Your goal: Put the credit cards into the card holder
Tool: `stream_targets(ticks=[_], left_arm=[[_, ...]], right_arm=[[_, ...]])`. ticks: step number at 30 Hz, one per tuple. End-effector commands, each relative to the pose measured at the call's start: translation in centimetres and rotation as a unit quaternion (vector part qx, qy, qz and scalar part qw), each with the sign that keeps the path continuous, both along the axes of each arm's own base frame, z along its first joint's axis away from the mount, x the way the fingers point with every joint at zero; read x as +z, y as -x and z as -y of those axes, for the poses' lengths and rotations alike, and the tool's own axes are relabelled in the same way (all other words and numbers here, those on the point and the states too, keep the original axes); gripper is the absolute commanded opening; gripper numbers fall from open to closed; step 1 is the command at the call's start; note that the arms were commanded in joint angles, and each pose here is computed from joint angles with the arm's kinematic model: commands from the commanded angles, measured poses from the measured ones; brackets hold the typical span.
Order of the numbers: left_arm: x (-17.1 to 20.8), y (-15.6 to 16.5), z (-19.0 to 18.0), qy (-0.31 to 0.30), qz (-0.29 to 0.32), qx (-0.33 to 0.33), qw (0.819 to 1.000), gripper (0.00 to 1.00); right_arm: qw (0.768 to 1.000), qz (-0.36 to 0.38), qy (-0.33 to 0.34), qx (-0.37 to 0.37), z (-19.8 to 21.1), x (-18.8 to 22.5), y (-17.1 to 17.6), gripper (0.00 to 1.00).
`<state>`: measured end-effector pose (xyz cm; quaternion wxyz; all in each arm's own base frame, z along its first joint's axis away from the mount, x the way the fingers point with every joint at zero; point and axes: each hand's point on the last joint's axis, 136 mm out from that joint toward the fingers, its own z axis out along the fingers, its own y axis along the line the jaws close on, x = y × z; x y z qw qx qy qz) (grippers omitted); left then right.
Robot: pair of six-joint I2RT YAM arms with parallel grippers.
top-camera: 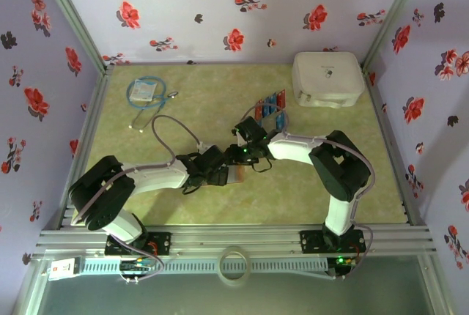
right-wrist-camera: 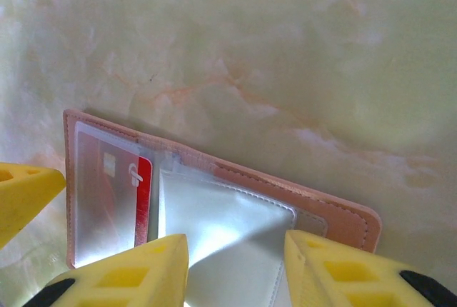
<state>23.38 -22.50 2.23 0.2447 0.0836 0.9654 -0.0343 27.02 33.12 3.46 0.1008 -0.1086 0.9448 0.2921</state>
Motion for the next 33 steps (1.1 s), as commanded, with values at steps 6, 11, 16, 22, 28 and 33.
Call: stream_targets(ticks=[6,11,16,22,28,33], left_arm=[[-0.9,0.4,-1.2,-0.028,-0.002,0.006,1.000,1.00],[-0.8,0.4,-1.2,-0.027,-0.002,0.007,1.000,1.00],[-0.8,0.4,-1.1,-0.027,-0.001,0.007,1.000,1.00],[-0.8,0.4,-1.2,-0.027,-0.002,0.007,1.000,1.00],[-0.9,0.5,-1.4,-0.030,-0.001,0.008,1.000,1.00],[-0.9,0.4,-1.4,-0.030,0.000,0.009,0.999,1.00]], right_arm=[[1.000,-0.023,-0.013,-0.008,-0.2,-0.8,0.7,0.45],[1.000,-0.021,-0.018,-0.010,-0.2,-0.4,0.9,0.45],[1.000,-0.007,-0.024,-0.018,0.2,1.1,0.9,0.45],[0.999,-0.006,-0.036,-0.038,0.8,1.8,1.3,0.45],[0.998,-0.014,-0.042,-0.042,0.5,1.3,2.3,0.44],[0.998,-0.021,-0.040,-0.039,0.0,0.4,2.6,0.43]])
